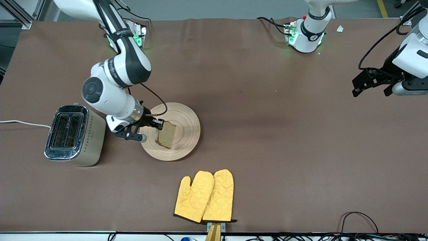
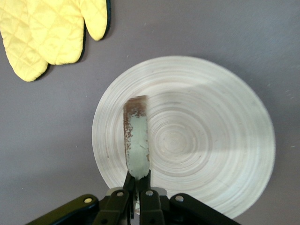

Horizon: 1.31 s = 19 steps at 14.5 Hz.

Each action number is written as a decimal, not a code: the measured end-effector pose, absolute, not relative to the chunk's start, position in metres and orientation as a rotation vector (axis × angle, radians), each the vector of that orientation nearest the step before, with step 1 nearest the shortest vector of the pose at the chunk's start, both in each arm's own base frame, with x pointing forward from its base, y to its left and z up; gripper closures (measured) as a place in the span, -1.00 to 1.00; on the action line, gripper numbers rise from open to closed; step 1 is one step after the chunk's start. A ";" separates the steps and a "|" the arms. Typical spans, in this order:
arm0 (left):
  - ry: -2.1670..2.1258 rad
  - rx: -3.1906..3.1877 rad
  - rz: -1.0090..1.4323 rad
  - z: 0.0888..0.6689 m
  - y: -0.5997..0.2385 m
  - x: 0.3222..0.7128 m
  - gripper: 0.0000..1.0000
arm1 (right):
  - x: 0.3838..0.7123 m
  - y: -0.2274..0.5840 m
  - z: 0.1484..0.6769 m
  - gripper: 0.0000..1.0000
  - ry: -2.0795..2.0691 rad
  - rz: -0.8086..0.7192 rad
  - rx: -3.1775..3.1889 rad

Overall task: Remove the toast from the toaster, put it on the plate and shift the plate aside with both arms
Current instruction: 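Carry the toast with the right gripper over the wooden plate, then lay the toast on the plate and open the right gripper, then retract the right gripper while the left gripper reaches the plate rim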

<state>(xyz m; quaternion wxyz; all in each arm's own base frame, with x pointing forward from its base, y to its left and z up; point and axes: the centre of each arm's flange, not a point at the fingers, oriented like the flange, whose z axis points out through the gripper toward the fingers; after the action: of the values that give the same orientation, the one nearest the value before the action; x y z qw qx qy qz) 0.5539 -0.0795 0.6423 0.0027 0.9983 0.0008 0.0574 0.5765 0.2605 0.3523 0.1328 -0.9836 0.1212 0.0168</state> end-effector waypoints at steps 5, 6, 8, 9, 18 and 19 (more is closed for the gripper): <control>0.003 3.131 0.180 0.642 -0.079 0.554 -1.00 | 0.548 0.238 0.293 0.88 0.304 0.087 -2.904; 0.003 3.131 0.180 0.642 -0.079 0.554 -1.00 | 0.546 0.222 0.284 0.88 0.282 0.096 -2.915; 0.003 3.131 0.179 0.642 -0.079 0.554 -1.00 | 0.543 0.187 0.271 0.88 0.245 0.096 -2.929; 0.003 3.131 0.179 0.642 -0.079 0.554 -1.00 | 0.540 0.174 0.266 0.88 0.231 0.098 -2.933; 0.038 2.746 -0.206 0.533 -0.130 0.590 -1.00 | 0.566 0.116 0.315 -0.64 0.219 0.197 -2.961; 0.058 2.661 -0.267 0.499 -0.147 0.602 -1.00 | 0.578 0.099 0.342 -0.81 0.197 0.207 -2.994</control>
<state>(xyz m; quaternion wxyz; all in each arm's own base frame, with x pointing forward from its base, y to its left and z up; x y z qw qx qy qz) 0.6023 -0.1468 0.4991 0.2314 0.9678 0.0211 -0.0971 0.5777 0.0987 0.3417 0.0670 -0.9932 0.0655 0.0686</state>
